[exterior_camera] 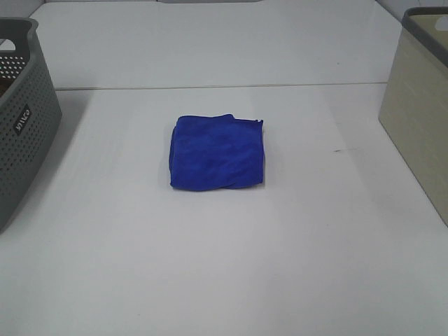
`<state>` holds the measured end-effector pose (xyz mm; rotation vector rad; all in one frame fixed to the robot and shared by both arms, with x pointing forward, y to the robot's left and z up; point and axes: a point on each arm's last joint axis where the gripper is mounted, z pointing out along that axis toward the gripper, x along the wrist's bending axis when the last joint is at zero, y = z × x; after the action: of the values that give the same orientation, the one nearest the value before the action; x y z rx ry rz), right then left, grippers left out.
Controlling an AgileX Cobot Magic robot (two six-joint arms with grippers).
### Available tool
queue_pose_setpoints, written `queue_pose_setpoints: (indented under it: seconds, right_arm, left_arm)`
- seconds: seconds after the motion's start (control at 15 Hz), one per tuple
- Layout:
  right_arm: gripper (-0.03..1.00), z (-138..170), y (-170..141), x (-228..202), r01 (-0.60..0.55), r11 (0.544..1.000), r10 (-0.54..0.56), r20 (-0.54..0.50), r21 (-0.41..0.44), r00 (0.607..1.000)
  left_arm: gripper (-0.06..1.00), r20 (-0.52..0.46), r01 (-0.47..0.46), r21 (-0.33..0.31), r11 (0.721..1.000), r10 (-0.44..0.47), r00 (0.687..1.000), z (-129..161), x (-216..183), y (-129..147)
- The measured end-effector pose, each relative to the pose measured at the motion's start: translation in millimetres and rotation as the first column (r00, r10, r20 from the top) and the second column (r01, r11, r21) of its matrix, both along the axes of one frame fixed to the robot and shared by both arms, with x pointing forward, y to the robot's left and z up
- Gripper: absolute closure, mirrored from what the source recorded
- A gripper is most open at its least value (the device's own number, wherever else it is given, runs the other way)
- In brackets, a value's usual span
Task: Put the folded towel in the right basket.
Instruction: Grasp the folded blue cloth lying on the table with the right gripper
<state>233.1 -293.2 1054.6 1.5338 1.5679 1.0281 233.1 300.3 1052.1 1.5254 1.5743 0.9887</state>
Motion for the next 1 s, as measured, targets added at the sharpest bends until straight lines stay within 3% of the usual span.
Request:
queue_pose_setpoints:
  seconds: [1.0]
  right_arm:
    - [-0.01, 0.0, 0.0, 0.0, 0.0, 1.0, 0.0, 0.0, 0.0, 1.0]
  left_arm:
    - [-0.03, 0.0, 0.0, 0.0, 1.0, 0.0, 1.0, 0.0, 0.0, 0.0]
